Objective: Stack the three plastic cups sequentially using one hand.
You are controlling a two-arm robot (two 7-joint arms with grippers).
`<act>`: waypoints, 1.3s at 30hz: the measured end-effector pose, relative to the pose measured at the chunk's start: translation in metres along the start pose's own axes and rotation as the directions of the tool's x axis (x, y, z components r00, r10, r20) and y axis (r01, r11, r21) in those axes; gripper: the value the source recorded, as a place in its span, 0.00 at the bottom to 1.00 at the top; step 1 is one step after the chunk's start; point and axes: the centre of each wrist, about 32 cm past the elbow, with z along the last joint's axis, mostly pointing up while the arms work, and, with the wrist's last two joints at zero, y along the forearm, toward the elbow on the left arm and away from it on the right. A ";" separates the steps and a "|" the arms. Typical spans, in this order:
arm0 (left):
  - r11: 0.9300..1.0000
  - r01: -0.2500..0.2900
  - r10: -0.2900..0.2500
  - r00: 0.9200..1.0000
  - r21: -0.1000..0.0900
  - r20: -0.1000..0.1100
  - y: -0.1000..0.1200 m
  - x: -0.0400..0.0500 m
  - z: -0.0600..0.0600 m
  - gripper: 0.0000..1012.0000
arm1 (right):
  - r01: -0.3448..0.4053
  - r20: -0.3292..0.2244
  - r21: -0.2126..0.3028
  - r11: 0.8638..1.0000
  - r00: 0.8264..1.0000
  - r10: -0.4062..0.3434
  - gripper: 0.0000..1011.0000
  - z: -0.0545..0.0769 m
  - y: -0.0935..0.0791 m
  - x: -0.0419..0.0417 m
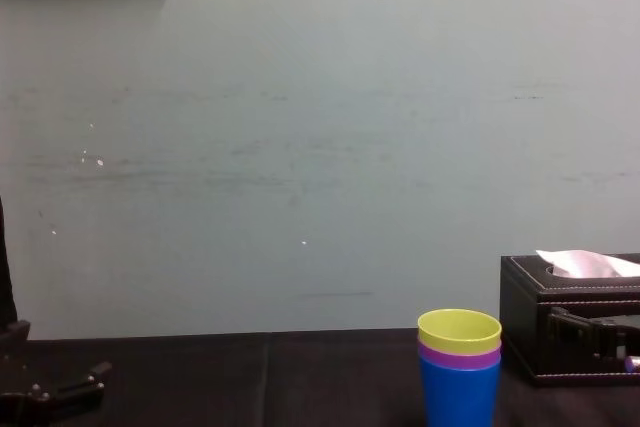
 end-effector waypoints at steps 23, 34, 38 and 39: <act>1.000 0.000 0.000 1.000 0.000 0.000 0.000 0.0000 0.000 1.00 | 0.000 0.000 0.000 1.000 1.000 0.000 0.99 0.000 0.000 0.0000; 1.000 0.000 0.000 1.000 0.000 0.000 0.000 0.0000 0.000 1.00 | 0.000 0.000 0.000 1.000 1.000 0.000 0.99 0.000 0.000 0.0000; 1.000 0.000 0.000 1.000 0.000 0.000 0.000 0.0000 0.000 1.00 | 0.000 0.000 0.000 1.000 1.000 0.000 0.99 0.000 0.000 0.0000; 1.000 0.000 0.000 1.000 0.000 0.000 0.000 0.0000 0.000 1.00 | 0.000 0.000 0.000 1.000 1.000 0.000 0.99 0.000 0.000 0.0000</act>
